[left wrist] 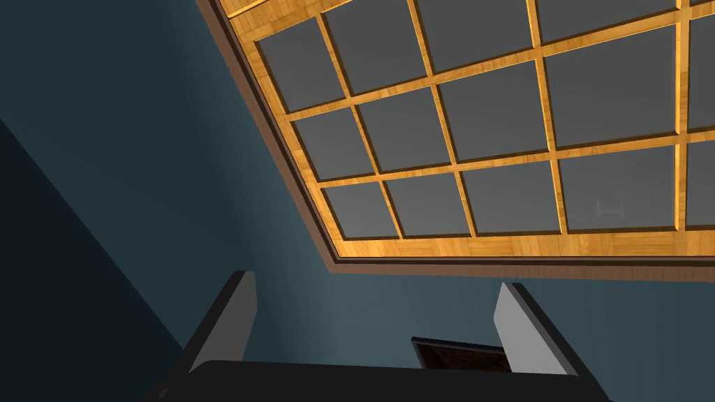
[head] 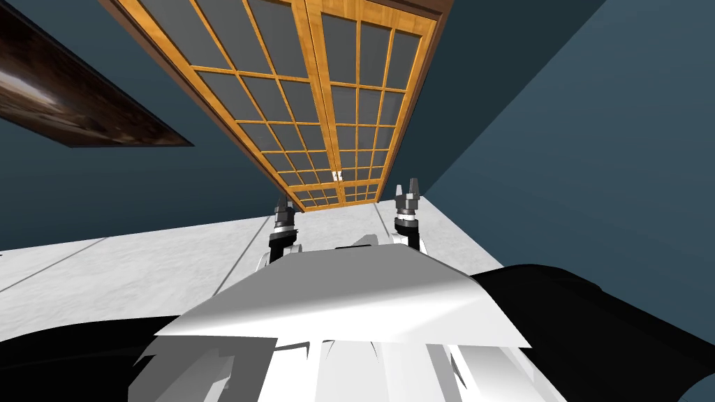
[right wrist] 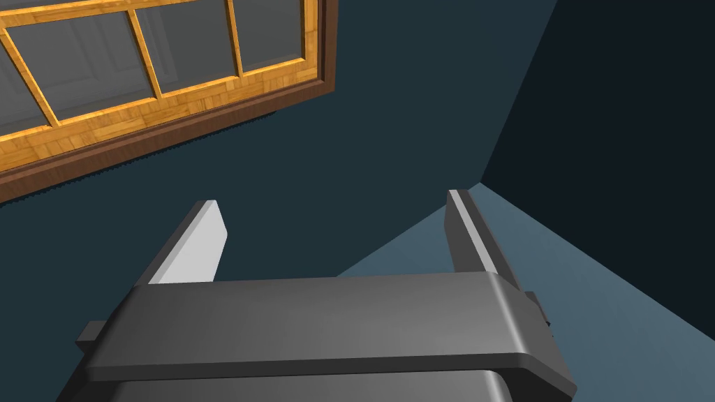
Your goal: Pull the door open
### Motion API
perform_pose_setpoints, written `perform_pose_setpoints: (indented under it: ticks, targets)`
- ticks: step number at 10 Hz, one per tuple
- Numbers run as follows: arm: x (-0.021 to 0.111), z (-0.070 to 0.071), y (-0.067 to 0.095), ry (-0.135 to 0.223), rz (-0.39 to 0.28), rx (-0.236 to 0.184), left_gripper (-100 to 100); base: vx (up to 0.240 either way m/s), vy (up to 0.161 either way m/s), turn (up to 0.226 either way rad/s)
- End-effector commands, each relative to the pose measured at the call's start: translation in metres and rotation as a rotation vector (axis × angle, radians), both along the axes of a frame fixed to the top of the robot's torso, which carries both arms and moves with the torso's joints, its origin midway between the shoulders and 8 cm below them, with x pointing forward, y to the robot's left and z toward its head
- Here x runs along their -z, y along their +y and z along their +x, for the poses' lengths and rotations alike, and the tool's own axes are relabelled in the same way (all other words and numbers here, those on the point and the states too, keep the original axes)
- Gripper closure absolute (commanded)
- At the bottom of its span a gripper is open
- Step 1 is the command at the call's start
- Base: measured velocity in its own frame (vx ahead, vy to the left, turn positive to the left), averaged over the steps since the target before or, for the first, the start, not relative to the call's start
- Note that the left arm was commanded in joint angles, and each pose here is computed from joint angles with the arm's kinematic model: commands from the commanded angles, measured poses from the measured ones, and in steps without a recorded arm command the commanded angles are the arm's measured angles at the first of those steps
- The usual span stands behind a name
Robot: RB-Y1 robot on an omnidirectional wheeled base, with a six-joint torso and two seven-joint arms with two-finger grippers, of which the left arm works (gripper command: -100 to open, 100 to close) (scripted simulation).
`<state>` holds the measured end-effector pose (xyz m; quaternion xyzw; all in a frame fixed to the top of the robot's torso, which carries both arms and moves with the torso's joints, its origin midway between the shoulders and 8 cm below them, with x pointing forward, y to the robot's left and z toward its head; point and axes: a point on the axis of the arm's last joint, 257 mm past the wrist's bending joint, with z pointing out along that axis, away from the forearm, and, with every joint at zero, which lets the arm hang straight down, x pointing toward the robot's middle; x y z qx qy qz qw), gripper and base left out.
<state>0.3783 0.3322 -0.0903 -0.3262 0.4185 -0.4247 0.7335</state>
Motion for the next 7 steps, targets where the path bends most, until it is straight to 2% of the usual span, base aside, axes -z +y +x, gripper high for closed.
perform_pose_setpoints:
  ticks: [1, 7]
  targets:
    - [0.008, 0.002, 0.003, 0.016, 0.038, -0.017, -100, 0.097, -0.005, -0.025]
    - [0.037, 0.006, 0.018, 0.077, 0.174, -0.079, -100, 0.100, -0.012, -0.025]
